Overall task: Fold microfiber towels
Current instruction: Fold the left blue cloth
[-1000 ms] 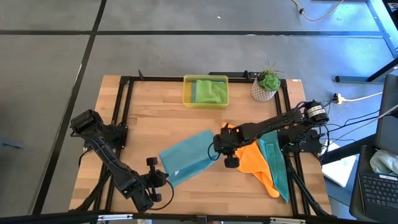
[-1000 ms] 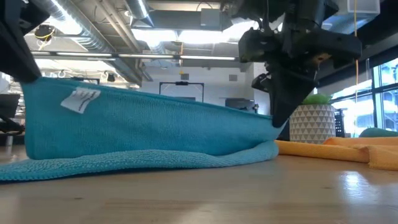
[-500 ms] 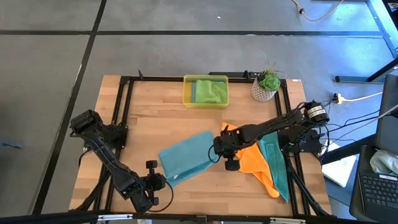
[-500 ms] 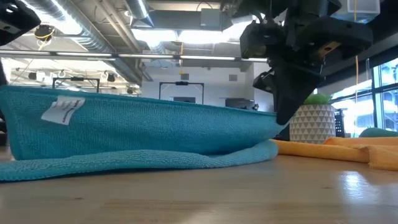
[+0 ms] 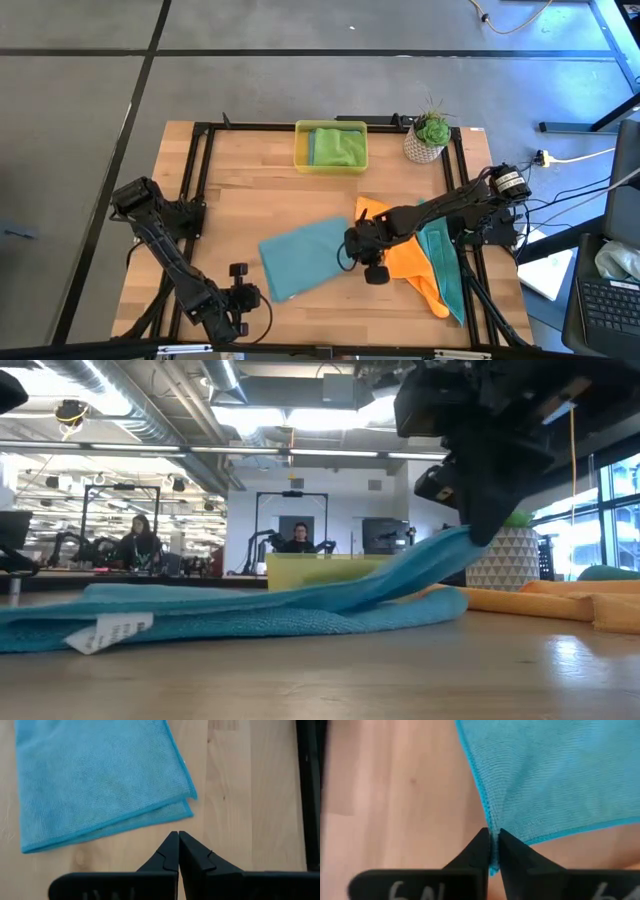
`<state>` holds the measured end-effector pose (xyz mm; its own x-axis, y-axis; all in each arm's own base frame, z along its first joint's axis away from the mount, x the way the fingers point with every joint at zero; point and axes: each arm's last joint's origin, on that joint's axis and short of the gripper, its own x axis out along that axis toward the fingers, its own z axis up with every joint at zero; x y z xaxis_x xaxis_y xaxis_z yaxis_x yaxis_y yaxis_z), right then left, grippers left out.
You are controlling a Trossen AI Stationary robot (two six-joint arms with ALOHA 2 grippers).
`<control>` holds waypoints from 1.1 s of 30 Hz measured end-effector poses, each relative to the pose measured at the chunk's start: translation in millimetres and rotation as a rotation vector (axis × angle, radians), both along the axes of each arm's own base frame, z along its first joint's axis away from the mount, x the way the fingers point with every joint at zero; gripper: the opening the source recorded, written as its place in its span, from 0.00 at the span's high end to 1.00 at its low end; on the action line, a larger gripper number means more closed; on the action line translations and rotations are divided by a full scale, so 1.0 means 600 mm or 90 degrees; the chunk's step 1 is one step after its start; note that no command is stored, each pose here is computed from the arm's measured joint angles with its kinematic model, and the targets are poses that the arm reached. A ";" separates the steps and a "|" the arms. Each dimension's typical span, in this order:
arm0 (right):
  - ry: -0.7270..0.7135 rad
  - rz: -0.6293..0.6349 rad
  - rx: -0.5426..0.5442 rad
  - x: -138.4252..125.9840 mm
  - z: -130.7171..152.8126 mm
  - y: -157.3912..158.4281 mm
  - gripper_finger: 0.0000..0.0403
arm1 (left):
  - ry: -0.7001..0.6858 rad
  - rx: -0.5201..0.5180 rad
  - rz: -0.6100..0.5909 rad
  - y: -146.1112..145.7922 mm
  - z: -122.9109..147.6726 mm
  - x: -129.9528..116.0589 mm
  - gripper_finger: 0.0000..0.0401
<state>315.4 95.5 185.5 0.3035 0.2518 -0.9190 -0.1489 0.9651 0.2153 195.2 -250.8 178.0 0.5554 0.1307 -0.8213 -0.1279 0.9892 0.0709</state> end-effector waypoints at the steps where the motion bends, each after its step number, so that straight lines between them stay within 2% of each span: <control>1: 0.006 -0.002 0.014 -0.001 0.000 0.001 0.89 | 0.000 0.000 0.000 0.000 0.000 0.000 1.00; 5: 0.022 -0.012 0.030 -0.003 0.000 0.001 0.81 | -0.010 0.007 -0.010 -0.001 0.001 0.002 1.00; 9: 0.028 -0.012 0.028 -0.004 -0.001 0.001 0.75 | -0.059 0.009 -0.047 -0.008 0.006 0.016 0.99; 15: 0.064 -0.033 0.015 -0.012 -0.004 -0.002 0.70 | -0.106 0.004 -0.114 -0.010 0.009 0.056 0.86; 19: 0.056 -0.062 -0.022 -0.011 -0.005 -0.005 0.70 | -0.051 0.015 -0.160 -0.004 -0.028 0.084 0.73; 23: 0.041 -0.067 -0.048 -0.011 -0.004 -0.002 0.70 | -0.001 0.032 -0.161 0.006 -0.060 0.097 0.64; 27: 0.022 -0.074 -0.094 -0.012 -0.004 0.003 0.70 | 0.002 0.041 -0.157 0.011 -0.063 0.101 0.61; 33: 0.000 -0.080 -0.151 -0.014 -0.004 0.010 0.70 | 0.024 0.049 -0.126 0.027 -0.066 0.107 0.63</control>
<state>306.9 101.5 183.1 0.3193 -0.0108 -0.9476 -0.0246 0.9995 -0.0196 259.6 -234.7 138.5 0.5456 0.0852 -0.8337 0.0725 0.9863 0.1482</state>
